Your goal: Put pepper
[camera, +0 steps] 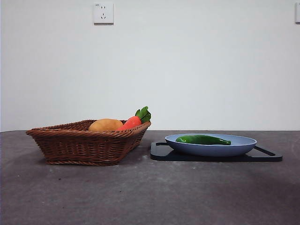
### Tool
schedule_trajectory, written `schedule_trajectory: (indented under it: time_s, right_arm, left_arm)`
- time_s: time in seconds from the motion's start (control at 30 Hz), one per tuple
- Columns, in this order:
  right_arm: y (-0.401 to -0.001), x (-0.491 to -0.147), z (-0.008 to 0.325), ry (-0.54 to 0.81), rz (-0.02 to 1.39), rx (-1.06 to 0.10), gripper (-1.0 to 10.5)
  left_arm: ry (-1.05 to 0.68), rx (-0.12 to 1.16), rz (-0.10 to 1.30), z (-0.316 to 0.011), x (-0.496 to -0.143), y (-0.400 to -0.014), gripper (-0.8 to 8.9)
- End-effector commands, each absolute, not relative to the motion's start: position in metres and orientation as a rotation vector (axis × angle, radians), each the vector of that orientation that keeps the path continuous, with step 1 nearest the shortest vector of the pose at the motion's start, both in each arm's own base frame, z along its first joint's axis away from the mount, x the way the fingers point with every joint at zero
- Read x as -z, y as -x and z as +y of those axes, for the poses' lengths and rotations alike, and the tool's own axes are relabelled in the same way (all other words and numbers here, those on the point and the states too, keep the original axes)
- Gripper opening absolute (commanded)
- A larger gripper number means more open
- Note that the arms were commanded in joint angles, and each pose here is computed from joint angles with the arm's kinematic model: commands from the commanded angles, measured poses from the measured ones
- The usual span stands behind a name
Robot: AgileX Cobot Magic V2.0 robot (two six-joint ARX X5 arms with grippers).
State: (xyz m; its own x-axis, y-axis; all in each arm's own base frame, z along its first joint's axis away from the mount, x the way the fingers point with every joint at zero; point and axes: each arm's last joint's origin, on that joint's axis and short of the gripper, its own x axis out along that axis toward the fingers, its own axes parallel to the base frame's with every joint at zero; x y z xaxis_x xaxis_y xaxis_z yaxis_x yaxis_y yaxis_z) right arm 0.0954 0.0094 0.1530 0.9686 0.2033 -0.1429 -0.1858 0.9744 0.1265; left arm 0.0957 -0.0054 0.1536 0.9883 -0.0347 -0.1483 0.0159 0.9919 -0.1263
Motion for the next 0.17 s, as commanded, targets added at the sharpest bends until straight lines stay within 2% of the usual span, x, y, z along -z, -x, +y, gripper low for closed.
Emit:
schedule_trajectory:
  time_s: [0.03, 0.17]
  right_arm:
    - [-0.0954, -0.151, 0.0093, -0.122, 0.162, -0.193, 0.1]
    - [-0.0954, -0.151, 0.0093, -0.122, 0.162, -0.193, 0.1]
  left_arm:
    - [0.131, 0.03, 0.147, -0.0055, -0.1514, -0.0962, 0.08]
    - [0.131, 0.03, 0.147, -0.0055, -0.1514, -0.0962, 0.08]
